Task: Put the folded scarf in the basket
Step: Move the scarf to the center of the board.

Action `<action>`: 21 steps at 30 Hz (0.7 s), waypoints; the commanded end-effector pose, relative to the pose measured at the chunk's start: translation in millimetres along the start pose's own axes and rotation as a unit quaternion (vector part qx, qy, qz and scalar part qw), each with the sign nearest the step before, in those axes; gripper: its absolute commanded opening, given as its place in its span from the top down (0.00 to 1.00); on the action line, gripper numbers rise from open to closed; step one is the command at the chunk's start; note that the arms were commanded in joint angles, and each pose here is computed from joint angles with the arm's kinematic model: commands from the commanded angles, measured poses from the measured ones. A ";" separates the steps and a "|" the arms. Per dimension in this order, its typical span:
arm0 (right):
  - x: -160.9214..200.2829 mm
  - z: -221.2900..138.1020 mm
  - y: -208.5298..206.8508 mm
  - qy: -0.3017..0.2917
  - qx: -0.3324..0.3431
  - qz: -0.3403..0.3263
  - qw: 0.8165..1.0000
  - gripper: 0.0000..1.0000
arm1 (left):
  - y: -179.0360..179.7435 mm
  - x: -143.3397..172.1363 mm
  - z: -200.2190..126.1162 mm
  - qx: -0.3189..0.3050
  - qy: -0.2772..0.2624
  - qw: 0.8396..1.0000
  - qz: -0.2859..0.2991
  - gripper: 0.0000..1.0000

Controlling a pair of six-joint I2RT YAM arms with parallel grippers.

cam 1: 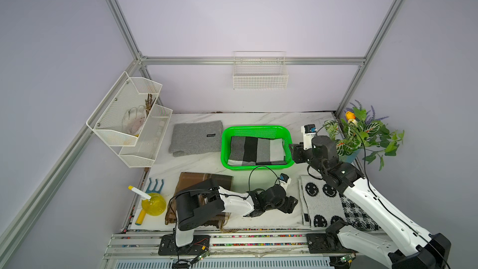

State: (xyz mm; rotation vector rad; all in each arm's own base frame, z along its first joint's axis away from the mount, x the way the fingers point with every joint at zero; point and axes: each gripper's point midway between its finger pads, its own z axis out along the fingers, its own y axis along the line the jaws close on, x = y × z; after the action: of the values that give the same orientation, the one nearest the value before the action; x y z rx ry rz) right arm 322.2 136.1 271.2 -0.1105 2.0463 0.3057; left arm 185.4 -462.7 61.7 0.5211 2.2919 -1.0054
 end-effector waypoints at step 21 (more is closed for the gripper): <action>-13.3 -11.6 5.1 -0.040 -0.019 0.010 0.999 0.47 | -38.9 -10.6 52.6 0.082 0.006 0.995 -0.050 0.21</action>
State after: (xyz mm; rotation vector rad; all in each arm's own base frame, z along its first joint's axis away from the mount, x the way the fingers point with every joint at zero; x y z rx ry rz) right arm 319.4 134.8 281.3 -0.1000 1.9987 0.3271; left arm 196.5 -513.1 55.2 0.4523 2.2832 -1.1797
